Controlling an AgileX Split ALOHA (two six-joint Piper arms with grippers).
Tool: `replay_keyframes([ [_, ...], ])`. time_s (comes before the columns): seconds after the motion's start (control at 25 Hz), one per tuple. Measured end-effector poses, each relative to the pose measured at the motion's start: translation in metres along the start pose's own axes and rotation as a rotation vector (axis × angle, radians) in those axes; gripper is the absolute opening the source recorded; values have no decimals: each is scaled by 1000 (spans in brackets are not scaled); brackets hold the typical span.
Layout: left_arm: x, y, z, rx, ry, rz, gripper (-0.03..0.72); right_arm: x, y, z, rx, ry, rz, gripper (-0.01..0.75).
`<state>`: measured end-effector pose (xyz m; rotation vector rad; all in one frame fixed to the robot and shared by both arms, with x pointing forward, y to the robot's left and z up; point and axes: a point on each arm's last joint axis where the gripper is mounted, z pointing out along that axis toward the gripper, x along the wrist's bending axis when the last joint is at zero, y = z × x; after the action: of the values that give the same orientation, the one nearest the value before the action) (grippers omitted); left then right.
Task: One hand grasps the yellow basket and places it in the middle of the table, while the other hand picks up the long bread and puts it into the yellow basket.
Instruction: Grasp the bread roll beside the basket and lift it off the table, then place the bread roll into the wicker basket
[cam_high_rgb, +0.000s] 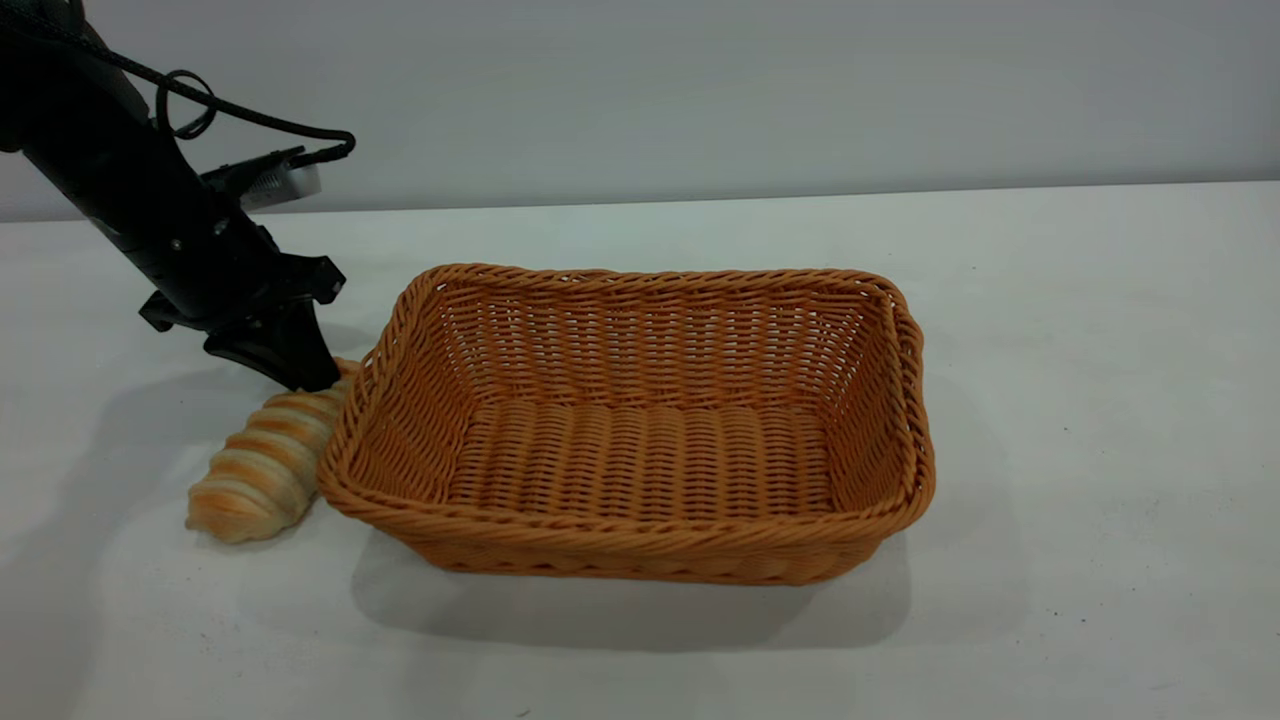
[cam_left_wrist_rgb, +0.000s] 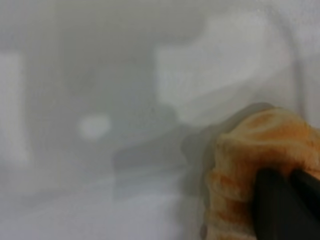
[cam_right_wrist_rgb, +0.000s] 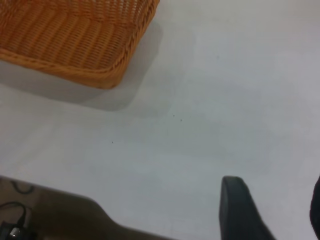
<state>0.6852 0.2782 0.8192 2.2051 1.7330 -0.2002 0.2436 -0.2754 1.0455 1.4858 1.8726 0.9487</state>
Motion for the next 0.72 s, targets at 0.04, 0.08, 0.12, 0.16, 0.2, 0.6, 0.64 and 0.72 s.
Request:
replay_keyframes([
  [0.04,0,0,0,2,-1,0,28,0,0,0,0,0,0,324],
  [0.08,1,1,-1,3,-3,-1,28,0,0,0,0,0,0,323],
  [0.12,1,1,-3,9,-6,3,28,0,0,0,0,0,0,322],
  [0.16,2,0,-5,22,-9,7,28,0,0,0,0,0,-2,323],
  [0.2,3,0,-7,30,-10,10,28,0,0,0,1,-1,-7,323],
  [0.6,-13,22,-89,-119,36,75,27,-1,-1,3,-7,-7,-10,320],
  [0.64,-16,24,-98,-138,30,79,27,-1,-1,3,-7,-7,-10,320],
  [0.72,-25,30,-115,-172,2,93,27,-1,-1,3,-8,-7,-10,320],
])
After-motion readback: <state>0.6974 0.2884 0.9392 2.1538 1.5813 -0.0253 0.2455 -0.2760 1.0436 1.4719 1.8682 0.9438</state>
